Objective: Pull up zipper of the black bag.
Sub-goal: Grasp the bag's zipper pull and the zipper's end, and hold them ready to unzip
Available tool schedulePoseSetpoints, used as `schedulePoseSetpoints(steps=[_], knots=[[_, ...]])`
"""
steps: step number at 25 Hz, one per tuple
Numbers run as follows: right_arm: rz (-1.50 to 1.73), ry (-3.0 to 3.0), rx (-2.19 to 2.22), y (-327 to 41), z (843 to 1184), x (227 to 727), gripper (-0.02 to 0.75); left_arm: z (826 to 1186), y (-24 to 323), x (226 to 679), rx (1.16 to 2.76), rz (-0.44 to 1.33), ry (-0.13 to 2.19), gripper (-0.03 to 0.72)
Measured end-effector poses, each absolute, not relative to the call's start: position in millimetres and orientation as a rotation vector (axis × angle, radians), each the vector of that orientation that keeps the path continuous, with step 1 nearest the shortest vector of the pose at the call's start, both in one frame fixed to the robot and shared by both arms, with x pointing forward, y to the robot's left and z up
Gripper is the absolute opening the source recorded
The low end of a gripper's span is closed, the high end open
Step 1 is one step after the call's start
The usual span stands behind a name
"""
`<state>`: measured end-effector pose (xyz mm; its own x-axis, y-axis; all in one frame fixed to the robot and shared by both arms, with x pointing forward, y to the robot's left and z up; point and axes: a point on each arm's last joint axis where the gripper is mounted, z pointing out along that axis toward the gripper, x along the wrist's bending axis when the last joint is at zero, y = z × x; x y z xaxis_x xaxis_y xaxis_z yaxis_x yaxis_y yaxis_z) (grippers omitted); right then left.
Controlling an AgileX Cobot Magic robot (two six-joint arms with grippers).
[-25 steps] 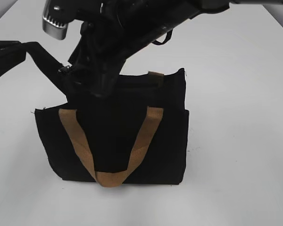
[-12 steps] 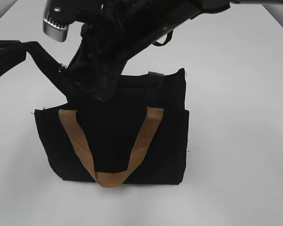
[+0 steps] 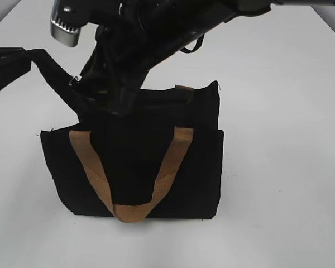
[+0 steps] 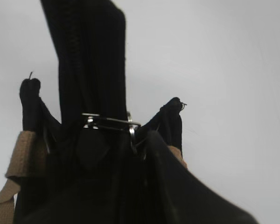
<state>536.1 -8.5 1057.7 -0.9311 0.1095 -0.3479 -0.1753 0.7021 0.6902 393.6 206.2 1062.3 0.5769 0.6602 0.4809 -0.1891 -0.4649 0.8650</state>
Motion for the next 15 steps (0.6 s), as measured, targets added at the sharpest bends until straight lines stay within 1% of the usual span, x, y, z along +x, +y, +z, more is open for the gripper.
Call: schedulePoseSetpoints(steps=[2,4,9,10,11,14,15], knots=[[1.086,2.546,-0.052,-8.5,1057.7,536.2,0.158,1062.3,206.1,393.6,1.794,1.047,0.386,0.003],[1.086,2.545,-0.054,-8.5,1057.8,536.3,0.193,1062.3,206.1,393.6,1.794,1.047,0.386,0.003],[1.08,2.522,-0.07,-8.4,1058.6,537.6,0.208,1063.2,205.4,393.2,1.783,1.046,0.377,0.003],[1.079,2.517,-0.072,-8.4,1058.8,537.9,0.192,1063.3,205.4,393.2,1.782,1.045,0.376,0.003],[1.077,2.516,-0.078,-8.4,1058.8,538.0,0.16,1063.3,205.4,393.2,1.782,1.045,0.376,0.003],[1.072,2.511,-0.095,-8.4,1058.8,538.0,0.025,1063.5,205.2,393.1,1.78,1.045,0.373,0.003],[1.071,2.511,-0.098,-8.4,1058.8,538.0,-0.001,1063.5,205.2,393.1,1.78,1.045,0.373,0.003]])
